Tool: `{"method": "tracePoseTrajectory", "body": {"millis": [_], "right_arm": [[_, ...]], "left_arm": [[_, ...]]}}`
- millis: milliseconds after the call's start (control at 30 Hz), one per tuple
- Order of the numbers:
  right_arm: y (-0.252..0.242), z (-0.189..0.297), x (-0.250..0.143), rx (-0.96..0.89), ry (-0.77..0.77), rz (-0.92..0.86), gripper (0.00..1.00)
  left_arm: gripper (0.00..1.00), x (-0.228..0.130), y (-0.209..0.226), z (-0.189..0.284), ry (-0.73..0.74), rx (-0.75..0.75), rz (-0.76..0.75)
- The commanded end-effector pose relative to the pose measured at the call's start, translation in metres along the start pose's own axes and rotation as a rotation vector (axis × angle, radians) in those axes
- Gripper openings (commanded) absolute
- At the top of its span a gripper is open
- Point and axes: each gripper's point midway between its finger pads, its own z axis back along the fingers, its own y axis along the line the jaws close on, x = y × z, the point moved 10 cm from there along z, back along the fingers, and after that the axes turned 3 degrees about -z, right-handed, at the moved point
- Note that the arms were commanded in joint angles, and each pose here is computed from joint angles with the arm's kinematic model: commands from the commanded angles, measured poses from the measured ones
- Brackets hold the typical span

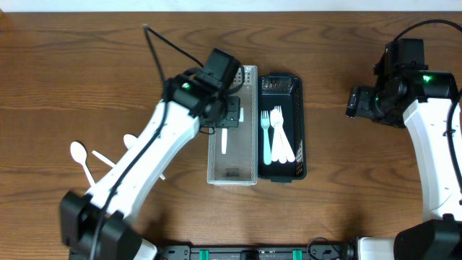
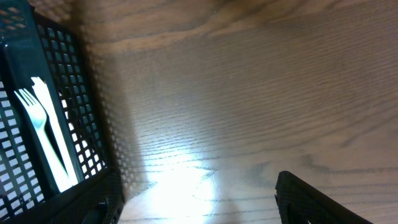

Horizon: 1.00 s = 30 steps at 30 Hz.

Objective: Pack container
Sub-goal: 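Carry the spoon into the clear basket and open the left gripper, then move the left gripper back over the remaining spoons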

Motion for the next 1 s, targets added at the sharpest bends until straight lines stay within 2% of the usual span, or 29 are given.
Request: {"method": "tracePoseTrajectory", "body": {"millis": [0, 167, 333, 367, 400, 433, 567, 700, 800, 833, 867, 967], "right_arm": [[-0.002, 0.0, 0.0, 0.007, 0.002, 0.007, 0.82], [-0.001, 0.0, 0.0, 0.009, 0.003, 0.007, 0.82], [-0.001, 0.0, 0.0, 0.008, 0.005, 0.007, 0.82], [-0.001, 0.0, 0.0, 0.008, 0.005, 0.007, 0.82], [-0.001, 0.0, 0.0, 0.008, 0.004, 0.007, 0.82], [-0.002, 0.0, 0.0, 0.008, 0.004, 0.007, 0.82], [-0.002, 0.0, -0.001, 0.007, 0.009, 0.007, 0.82], [-0.002, 0.0, -0.001, 0.007, 0.008, 0.007, 0.82], [-0.002, 0.0, -0.001, 0.007, 0.007, 0.007, 0.83], [-0.002, 0.0, 0.0, 0.007, 0.007, 0.007, 0.83], [-0.002, 0.0, 0.0, 0.007, 0.006, 0.007, 0.84], [-0.002, 0.0, 0.0, 0.008, 0.004, 0.007, 0.85]], "left_arm": [[0.06, 0.002, 0.001, -0.028, 0.071, 0.041, 0.046], [0.06, -0.002, -0.003, -0.066, 0.179, 0.058, 0.04], [0.06, -0.006, -0.008, -0.079, 0.214, 0.07, 0.024], [0.13, -0.006, -0.009, -0.079, 0.216, 0.07, 0.022], [0.31, -0.006, -0.009, -0.079, 0.216, 0.07, 0.022], [0.42, -0.006, -0.009, -0.079, 0.216, 0.07, 0.02], [0.52, -0.007, -0.009, -0.075, 0.212, 0.067, 0.011], [0.68, -0.003, -0.012, -0.049, 0.161, 0.045, -0.036], [0.76, 0.0, -0.009, -0.008, 0.04, 0.073, -0.042], [0.83, -0.001, -0.005, 0.01, -0.02, 0.097, -0.042], [1.0, -0.002, 0.0, 0.026, -0.073, 0.127, -0.028], [0.98, -0.01, 0.03, 0.078, -0.243, 0.247, 0.147]]}}
